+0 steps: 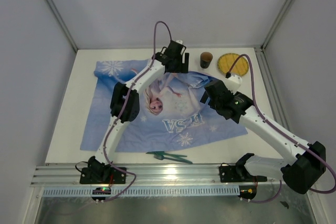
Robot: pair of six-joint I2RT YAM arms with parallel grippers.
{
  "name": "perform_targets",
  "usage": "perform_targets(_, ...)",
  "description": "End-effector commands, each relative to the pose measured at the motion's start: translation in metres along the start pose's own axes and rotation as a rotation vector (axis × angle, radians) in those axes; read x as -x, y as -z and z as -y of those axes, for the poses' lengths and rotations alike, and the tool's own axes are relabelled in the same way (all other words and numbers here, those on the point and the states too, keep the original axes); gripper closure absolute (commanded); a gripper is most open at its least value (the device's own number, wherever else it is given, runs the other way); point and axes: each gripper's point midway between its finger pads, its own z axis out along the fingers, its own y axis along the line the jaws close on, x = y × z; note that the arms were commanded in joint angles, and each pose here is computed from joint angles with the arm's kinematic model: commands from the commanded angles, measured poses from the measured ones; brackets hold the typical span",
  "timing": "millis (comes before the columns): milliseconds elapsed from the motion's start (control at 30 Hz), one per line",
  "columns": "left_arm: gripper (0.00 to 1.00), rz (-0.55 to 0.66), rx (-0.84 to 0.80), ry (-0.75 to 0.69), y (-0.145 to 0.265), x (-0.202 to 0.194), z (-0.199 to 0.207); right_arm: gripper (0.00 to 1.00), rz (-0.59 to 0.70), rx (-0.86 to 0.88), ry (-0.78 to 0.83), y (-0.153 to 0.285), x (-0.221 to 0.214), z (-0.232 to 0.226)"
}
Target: Set the dinner table for one person
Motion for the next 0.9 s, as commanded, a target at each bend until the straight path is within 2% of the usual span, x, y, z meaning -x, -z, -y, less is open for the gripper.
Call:
perform_targets(0, 0.17, 0.038, 0.021, -0.033, -0.017, 0.005, -0.007, 0.07, 0.053, 0.007, -0.004, 0.010, 0.021, -0.005)
perform_targets(400, 0.18, -0.018, 0.030, 0.036, -0.048, -0.023, -0.023, 0.07, 0.046, -0.029, 0.025, 0.011, 0.019, 0.005)
perform_targets(533, 0.18, -0.016, 0.027, 0.039, -0.052, -0.024, -0.023, 0.07, 0.041, -0.032, 0.032, 0.010, 0.018, 0.003)
perform_targets(733, 0.19, 0.028, -0.011, 0.050, -0.043, -0.005, -0.012, 0.07, 0.023, -0.032, 0.034, 0.004, 0.014, -0.001)
perform_targets(833, 0.28, 0.047, -0.053, 0.070, -0.039, 0.004, -0.002, 0.07, 0.014, -0.026, 0.033, 0.002, 0.011, -0.004)
perform_targets(867, 0.51, 0.053, -0.056, 0.078, -0.037, 0.007, -0.002, 0.07, 0.013, -0.027, 0.034, 0.001, 0.011, -0.005)
